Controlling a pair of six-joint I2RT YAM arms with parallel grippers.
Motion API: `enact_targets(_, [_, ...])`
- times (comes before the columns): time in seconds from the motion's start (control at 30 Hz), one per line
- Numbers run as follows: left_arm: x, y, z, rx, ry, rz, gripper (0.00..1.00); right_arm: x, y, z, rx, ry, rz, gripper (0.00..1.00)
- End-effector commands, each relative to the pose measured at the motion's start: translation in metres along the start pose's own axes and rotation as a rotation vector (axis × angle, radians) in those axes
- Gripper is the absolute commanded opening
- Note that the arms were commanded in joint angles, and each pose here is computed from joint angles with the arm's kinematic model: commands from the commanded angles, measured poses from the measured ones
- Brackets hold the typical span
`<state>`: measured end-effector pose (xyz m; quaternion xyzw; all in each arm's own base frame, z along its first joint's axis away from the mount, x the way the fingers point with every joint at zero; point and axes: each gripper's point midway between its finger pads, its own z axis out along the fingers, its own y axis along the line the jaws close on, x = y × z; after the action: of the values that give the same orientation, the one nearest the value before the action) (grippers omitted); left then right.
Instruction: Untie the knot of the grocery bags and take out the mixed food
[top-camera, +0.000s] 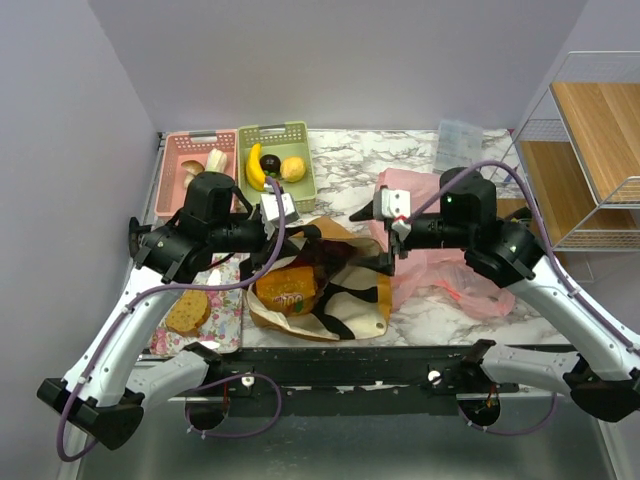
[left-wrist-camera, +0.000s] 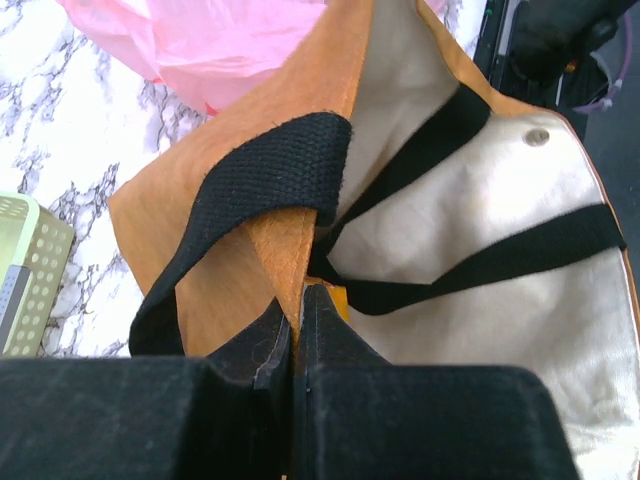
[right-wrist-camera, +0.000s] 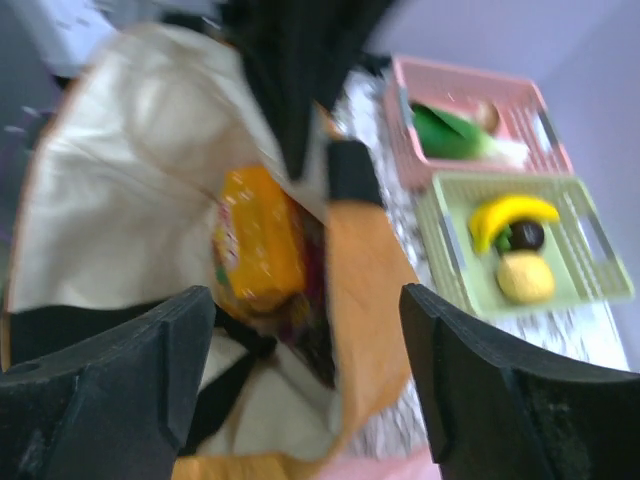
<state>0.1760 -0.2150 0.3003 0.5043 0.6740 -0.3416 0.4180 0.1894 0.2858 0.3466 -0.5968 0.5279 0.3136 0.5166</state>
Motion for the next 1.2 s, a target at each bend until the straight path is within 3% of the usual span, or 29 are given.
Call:
enact_targets(0.0, [-0.04,-0.007,-0.005,0.026,-0.134,0.028,0.0,0.003,0.029,0.026,-0.098,0.034,-0.027,0.86])
enact_targets(0.07, [-0.052,-0.008,-0.011,0.016,-0.157,0.091,0.0,0.015,0.027,0.029,-0.105,0.092,-0.043,0.86])
enact_targets(0.13, [-0.057,0.0,-0.015,-0.04,-0.155,0.126,0.0,0.003,0.031,0.027,-0.133,0.048,-0.07,0.73])
enact_targets(0.3, [-0.06,0.014,-0.008,-0.064,-0.114,0.059,0.0,-0.015,0.053,0.032,-0.198,-0.05,-0.165,0.53])
enact_targets(0.43, [-0.052,0.017,-0.002,-0.065,-0.103,0.017,0.0,-0.048,0.062,0.062,-0.249,-0.064,-0.162,0.45])
enact_targets(0.57, [-0.044,0.033,0.001,-0.13,-0.089,-0.035,0.0,-0.056,0.068,0.077,-0.195,-0.104,-0.294,0.47])
enact_targets(0.73, [-0.034,0.066,0.001,-0.185,-0.039,-0.219,0.0,-0.069,0.074,0.069,-0.215,-0.11,-0.266,0.49])
enact_targets(0.83, [-0.04,0.081,-0.004,-0.215,-0.08,-0.273,0.0,-0.033,0.086,0.079,-0.268,-0.015,-0.231,0.52])
enact_targets(0.97, [-0.047,0.086,-0.003,-0.21,-0.098,-0.281,0.0,0.039,0.091,0.102,-0.25,0.138,-0.229,0.67])
enact_targets(1.17, [-0.045,0.085,-0.001,-0.209,-0.101,-0.31,0.0,0.078,0.076,0.124,-0.131,0.233,-0.196,0.72])
